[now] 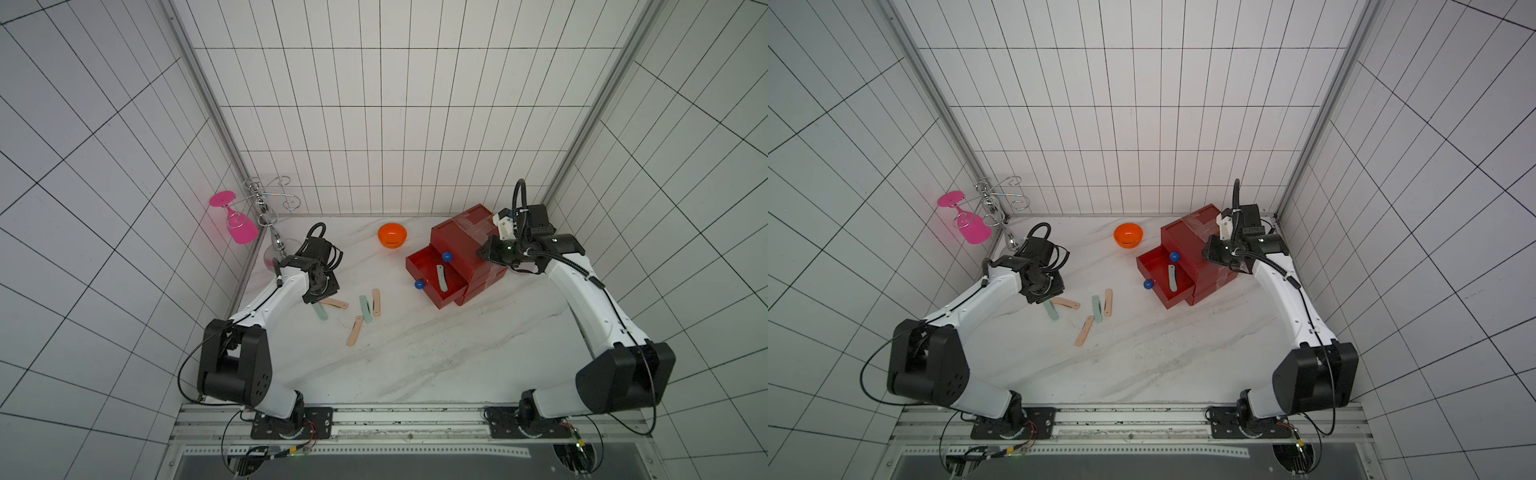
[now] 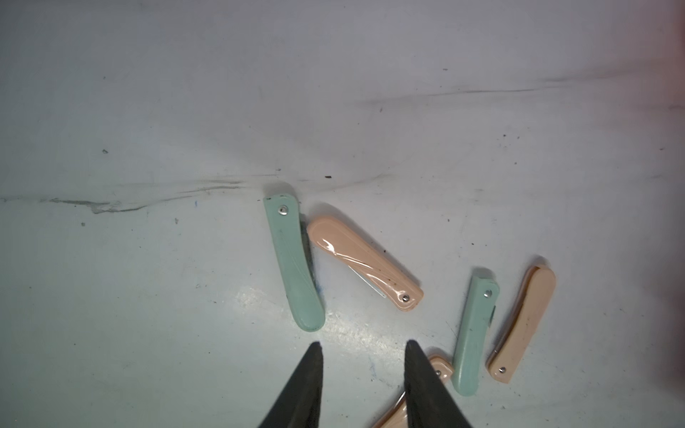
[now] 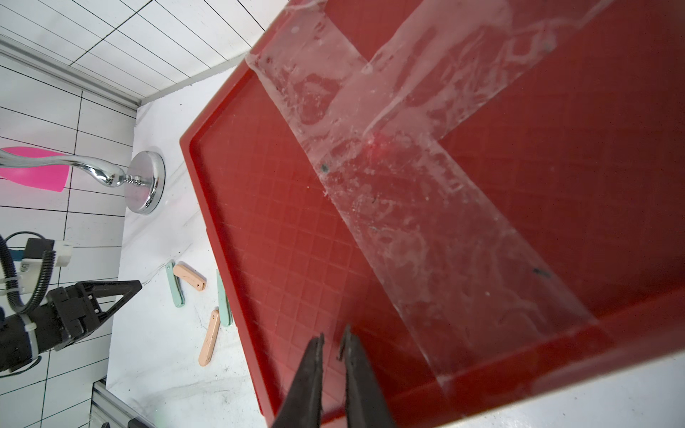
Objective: Place the fruit knives into the drawer by color
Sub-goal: Pick up the fruit knife from the center of the board.
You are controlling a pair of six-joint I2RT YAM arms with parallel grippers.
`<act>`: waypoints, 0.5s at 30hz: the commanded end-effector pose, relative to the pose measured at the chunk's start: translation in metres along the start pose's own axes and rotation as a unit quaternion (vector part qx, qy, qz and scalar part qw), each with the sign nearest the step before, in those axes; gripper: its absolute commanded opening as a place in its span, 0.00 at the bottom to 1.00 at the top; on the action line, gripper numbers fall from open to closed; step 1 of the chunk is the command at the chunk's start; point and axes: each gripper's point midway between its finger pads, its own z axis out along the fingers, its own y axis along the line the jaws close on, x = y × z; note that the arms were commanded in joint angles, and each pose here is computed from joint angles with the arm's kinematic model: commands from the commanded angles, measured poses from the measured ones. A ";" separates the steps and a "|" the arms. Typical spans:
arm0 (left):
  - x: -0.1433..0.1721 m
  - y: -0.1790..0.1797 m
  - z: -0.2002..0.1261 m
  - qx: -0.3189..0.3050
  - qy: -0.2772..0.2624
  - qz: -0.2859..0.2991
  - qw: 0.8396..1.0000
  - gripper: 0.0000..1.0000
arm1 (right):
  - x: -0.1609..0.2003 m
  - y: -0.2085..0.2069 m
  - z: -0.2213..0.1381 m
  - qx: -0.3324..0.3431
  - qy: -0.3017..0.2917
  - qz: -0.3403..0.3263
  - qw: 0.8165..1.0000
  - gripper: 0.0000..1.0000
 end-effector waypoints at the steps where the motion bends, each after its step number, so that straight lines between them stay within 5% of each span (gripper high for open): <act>1: -0.002 0.011 0.014 -0.024 0.009 0.018 1.000 0.39 | 0.089 -0.047 0.023 0.086 0.177 0.054 0.979 0.15; 15: 0.003 0.035 0.051 -0.077 0.054 0.036 0.995 0.40 | 0.089 -0.047 0.024 0.085 0.179 0.055 0.979 0.16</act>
